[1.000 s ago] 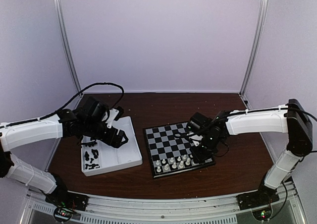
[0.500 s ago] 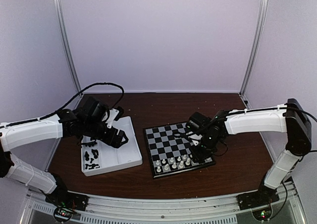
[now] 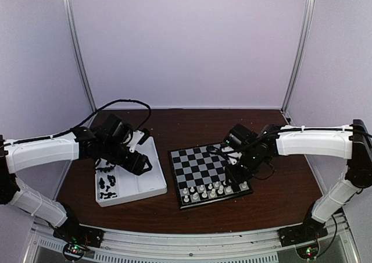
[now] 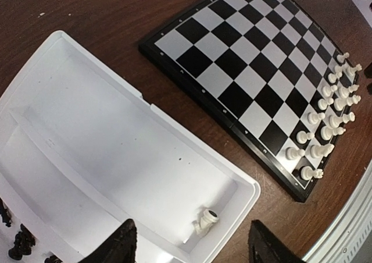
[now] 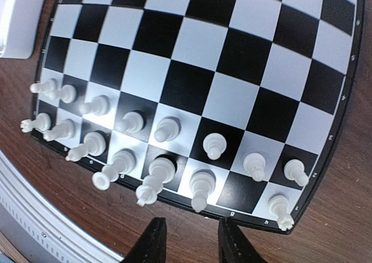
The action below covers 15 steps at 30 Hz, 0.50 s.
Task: Set up the chess pieces on the board
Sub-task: Place the chess piece on the chessboard, then adjust the chessboard at the center of the board.
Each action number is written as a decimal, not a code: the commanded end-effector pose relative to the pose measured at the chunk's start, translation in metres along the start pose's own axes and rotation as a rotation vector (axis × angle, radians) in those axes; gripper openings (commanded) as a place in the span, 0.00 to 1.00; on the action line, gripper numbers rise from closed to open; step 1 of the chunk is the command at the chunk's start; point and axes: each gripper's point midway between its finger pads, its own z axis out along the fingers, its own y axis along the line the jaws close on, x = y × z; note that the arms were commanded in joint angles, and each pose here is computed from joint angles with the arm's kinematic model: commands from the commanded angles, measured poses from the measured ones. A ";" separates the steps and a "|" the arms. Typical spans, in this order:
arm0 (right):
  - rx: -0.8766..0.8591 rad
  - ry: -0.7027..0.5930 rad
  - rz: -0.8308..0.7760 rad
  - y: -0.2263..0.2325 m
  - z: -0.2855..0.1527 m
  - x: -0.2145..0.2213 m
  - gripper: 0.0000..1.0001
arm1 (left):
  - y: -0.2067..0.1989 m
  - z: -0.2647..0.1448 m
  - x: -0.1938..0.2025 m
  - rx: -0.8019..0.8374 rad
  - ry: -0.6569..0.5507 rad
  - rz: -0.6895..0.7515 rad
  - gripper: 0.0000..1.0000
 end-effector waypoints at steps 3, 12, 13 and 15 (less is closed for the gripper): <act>-0.016 -0.208 -0.023 0.004 -0.056 -0.025 0.38 | -0.016 0.019 0.005 0.086 0.105 -0.005 0.59; -0.056 -0.324 -0.025 0.010 -0.081 -0.038 0.39 | -0.021 0.053 0.033 0.109 0.294 -0.145 0.54; -0.057 -0.328 -0.025 0.010 -0.082 -0.039 0.39 | -0.020 0.055 0.037 0.101 0.313 -0.145 0.55; -0.056 -0.331 -0.024 0.010 -0.082 -0.039 0.39 | -0.021 0.058 0.041 0.086 0.347 -0.141 0.56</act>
